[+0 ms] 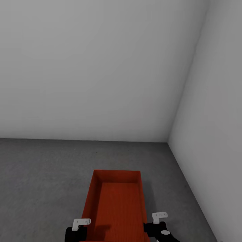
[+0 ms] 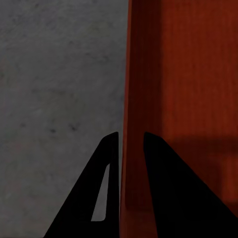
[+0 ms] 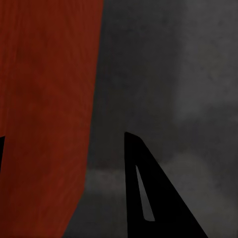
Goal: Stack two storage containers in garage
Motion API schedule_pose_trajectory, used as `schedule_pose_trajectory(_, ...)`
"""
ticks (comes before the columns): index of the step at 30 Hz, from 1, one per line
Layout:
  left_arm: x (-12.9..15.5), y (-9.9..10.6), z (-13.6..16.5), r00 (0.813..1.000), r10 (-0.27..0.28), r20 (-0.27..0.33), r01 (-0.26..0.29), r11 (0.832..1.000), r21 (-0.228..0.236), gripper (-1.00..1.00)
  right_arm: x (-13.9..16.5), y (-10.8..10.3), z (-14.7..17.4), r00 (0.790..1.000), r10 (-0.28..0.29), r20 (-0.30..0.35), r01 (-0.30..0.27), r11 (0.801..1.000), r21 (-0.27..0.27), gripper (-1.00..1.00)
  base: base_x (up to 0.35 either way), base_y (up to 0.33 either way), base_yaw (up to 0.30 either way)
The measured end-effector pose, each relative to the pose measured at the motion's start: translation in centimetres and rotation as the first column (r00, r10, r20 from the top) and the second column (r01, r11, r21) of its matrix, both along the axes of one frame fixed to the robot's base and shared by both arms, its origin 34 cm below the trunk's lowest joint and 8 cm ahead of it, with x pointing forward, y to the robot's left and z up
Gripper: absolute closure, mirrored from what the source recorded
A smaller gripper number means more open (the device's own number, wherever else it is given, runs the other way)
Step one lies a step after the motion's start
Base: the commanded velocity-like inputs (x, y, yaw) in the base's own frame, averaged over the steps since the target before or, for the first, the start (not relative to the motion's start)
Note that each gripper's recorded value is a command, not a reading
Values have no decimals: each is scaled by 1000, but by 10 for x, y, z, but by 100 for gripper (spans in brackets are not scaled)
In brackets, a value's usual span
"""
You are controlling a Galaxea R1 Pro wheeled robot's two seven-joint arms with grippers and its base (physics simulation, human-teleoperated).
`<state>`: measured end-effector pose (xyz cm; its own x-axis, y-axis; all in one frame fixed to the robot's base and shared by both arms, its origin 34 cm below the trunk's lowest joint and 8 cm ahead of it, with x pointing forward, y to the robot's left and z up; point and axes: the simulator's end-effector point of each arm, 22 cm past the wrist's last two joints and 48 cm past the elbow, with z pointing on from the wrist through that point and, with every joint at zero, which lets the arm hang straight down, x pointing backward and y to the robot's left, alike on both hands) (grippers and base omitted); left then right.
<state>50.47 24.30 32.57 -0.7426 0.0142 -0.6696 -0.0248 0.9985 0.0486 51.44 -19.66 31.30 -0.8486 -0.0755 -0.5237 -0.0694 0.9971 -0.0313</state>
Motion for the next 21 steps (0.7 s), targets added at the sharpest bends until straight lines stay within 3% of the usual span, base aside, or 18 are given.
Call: schedule_pose_trajectory(21, -6, 0, -12, 1000, 1, -15, -1, 1000, -1, 100, -6, 0, -12, 1000, 0, -14, 0, 1000, -1, 100, 0, 0, 0)
